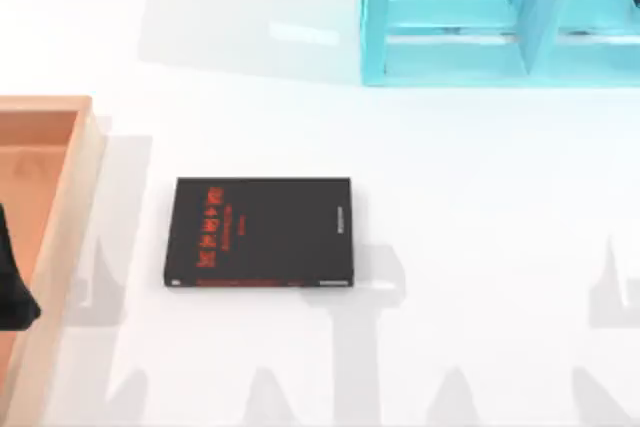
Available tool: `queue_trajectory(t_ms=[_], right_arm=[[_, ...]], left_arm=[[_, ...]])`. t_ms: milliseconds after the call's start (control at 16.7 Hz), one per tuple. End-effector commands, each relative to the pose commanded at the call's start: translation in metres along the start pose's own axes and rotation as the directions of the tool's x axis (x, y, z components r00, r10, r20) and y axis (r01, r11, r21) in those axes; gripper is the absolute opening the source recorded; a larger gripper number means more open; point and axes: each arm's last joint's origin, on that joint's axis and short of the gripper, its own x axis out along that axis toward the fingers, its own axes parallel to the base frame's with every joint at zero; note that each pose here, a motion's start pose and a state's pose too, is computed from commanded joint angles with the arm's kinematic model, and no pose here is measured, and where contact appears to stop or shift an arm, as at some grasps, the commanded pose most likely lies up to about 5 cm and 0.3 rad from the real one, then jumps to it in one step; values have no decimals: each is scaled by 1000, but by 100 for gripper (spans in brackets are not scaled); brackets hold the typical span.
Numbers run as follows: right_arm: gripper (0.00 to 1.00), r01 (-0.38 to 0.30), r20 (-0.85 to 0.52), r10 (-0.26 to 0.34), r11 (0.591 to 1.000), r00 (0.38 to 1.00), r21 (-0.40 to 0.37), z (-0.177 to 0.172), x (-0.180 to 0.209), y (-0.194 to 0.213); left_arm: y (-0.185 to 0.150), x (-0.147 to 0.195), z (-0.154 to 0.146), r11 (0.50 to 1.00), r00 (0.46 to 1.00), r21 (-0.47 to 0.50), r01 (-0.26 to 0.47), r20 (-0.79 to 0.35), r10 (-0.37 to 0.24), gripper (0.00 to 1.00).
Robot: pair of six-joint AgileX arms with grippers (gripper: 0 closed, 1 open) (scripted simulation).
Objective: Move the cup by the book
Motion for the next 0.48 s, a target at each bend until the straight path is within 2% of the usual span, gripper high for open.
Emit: queue_trajectory(t_ms=[120,240,360,480], right_arm=[[100,0,0,0,1000,1000,0,0,0,0],[100,5,-29,-6,999,1000,-32,5,0,-1],[100,6,-98,-16,994,995,-105,16,1,-2],[100,-16,-205,-29,976,978,-215,30,5,-3]], left_arm=[[0,0,0,1000,1000,0,0,0,0,100],[0,0,0,1000,1000,0,0,0,0,100],[0,0,0,1000,1000,0,0,0,0,100],[0,0,0,1000,1000,0,0,0,0,100]])
